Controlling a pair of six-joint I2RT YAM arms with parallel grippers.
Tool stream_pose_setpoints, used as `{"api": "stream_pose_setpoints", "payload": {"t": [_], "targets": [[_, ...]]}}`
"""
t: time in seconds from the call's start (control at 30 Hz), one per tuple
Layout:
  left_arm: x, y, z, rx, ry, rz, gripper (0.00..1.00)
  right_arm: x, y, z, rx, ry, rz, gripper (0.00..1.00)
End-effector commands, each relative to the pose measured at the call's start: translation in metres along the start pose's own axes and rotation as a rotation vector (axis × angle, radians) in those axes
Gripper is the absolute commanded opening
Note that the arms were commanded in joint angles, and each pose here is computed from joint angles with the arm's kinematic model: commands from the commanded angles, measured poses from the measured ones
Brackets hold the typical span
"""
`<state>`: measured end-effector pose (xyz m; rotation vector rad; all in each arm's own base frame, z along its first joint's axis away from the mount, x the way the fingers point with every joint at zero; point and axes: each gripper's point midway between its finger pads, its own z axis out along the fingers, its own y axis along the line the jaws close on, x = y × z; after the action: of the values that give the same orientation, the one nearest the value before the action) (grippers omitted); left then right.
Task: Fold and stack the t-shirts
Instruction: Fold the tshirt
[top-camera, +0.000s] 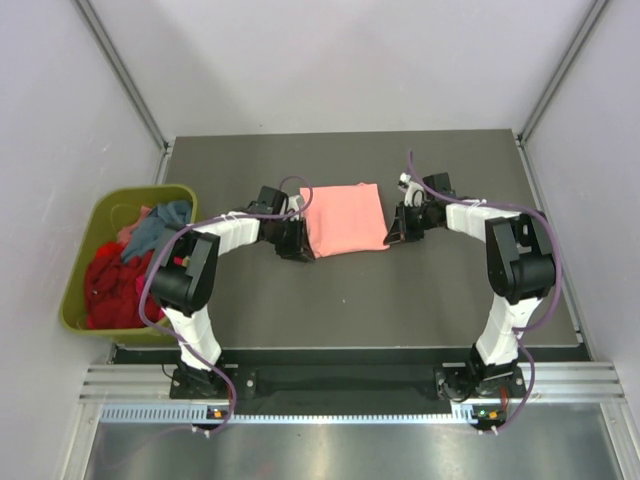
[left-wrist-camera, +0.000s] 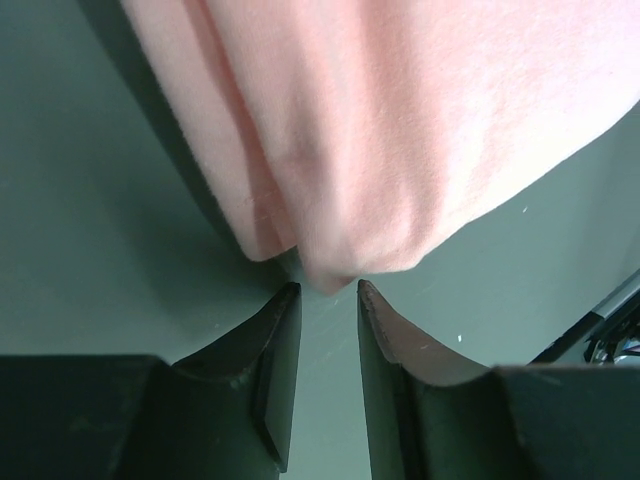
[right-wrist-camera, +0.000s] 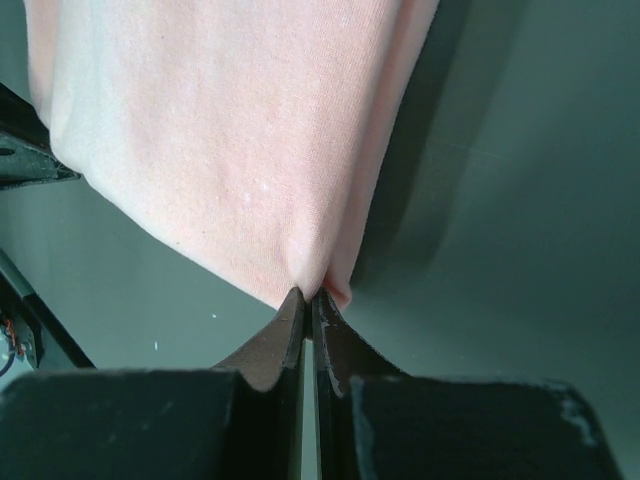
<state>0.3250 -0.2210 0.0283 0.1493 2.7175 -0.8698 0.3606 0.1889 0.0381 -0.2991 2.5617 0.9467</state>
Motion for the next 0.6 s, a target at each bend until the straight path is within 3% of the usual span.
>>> {"api": "stream_pose_setpoints", "payload": {"t": [0.0, 0.23, 0.3, 0.33, 0.5, 0.57], "targets": [[-0.002, -0.006, 0.008, 0.033, -0.017, 0.022, 0.34, -0.023, 0.014, -0.008, -0.034, -0.076, -0.064, 0.00], [0.003, -0.006, 0.013, 0.029, 0.003, 0.029, 0.34, -0.020, 0.013, -0.007, -0.034, -0.075, -0.062, 0.00], [0.006, -0.007, 0.014, 0.020, 0.015, 0.033, 0.19, -0.020, 0.012, -0.007, -0.032, -0.075, -0.058, 0.00], [0.008, -0.003, 0.014, -0.006, 0.027, 0.039, 0.00, -0.020, 0.012, -0.007, -0.030, -0.072, -0.056, 0.00], [0.000, 0.028, -0.007, -0.248, 0.043, 0.064, 0.00, -0.022, 0.001, -0.013, 0.029, -0.085, -0.048, 0.00], [-0.006, 0.026, -0.015, -0.268, 0.015, 0.079, 0.00, -0.021, -0.001, -0.015, 0.042, -0.086, -0.044, 0.00]]}}
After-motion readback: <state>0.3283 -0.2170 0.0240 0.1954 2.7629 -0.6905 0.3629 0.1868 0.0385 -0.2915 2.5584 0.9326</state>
